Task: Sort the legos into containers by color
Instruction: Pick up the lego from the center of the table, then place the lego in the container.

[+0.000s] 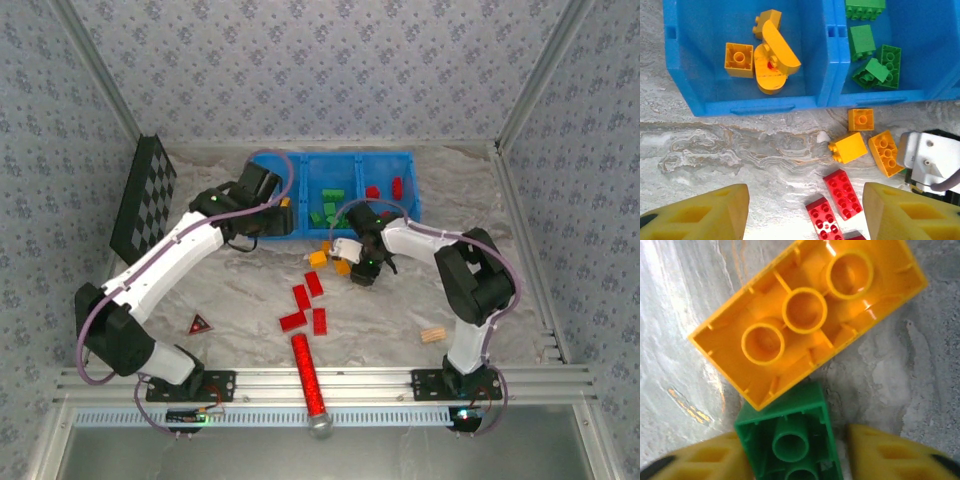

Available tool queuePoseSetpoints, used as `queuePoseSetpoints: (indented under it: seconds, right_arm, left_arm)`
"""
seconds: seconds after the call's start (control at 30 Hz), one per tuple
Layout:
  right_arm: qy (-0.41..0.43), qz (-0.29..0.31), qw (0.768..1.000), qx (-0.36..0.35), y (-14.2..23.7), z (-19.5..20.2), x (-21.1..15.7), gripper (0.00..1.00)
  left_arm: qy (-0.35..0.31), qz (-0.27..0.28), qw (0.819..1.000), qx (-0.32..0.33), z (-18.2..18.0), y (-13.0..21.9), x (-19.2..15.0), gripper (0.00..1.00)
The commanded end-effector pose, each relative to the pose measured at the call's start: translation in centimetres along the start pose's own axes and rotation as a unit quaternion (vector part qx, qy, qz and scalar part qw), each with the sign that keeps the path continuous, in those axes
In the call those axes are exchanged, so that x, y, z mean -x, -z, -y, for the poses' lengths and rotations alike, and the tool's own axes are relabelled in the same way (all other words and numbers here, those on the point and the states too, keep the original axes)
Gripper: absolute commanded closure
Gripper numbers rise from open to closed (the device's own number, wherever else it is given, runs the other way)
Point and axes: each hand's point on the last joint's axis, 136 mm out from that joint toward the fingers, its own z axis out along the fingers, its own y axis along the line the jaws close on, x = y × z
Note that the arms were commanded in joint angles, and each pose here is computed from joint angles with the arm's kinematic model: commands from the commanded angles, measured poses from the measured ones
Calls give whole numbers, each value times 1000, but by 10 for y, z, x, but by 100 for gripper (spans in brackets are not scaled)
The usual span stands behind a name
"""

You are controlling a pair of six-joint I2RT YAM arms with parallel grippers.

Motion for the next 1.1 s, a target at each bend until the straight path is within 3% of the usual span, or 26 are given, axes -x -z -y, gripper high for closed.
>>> queuePoseSetpoints:
  seconds: [0.0, 0.2, 0.4, 0.57, 0.77, 1.07]
  right_arm:
    - [11, -51, 999, 16, -11, -12, -18, 65]
    - [-7, -31, 1000, 0, 11, -10, -8, 79]
    - [-24, 105, 991, -76, 90, 21, 50, 83]
    - [-53, 176, 976, -117, 131, 57, 93, 82]
    - [-111, 162, 969, -153, 115, 115, 120, 82]
    - [-203, 133, 958, -150, 74, 160, 134, 77]
  left_arm:
    - [6, -3, 1000, -1, -7, 5, -4, 38]
    - [14, -3, 1000, 2, -18, 7, -9, 38]
    - [16, -48, 999, 1, -28, -5, -45, 37]
    - [-42, -95, 994, 19, -36, -23, -95, 37]
    - [-19, -120, 992, 31, -48, -37, -125, 37]
    - [-14, -90, 996, -7, -7, -47, -110, 37]
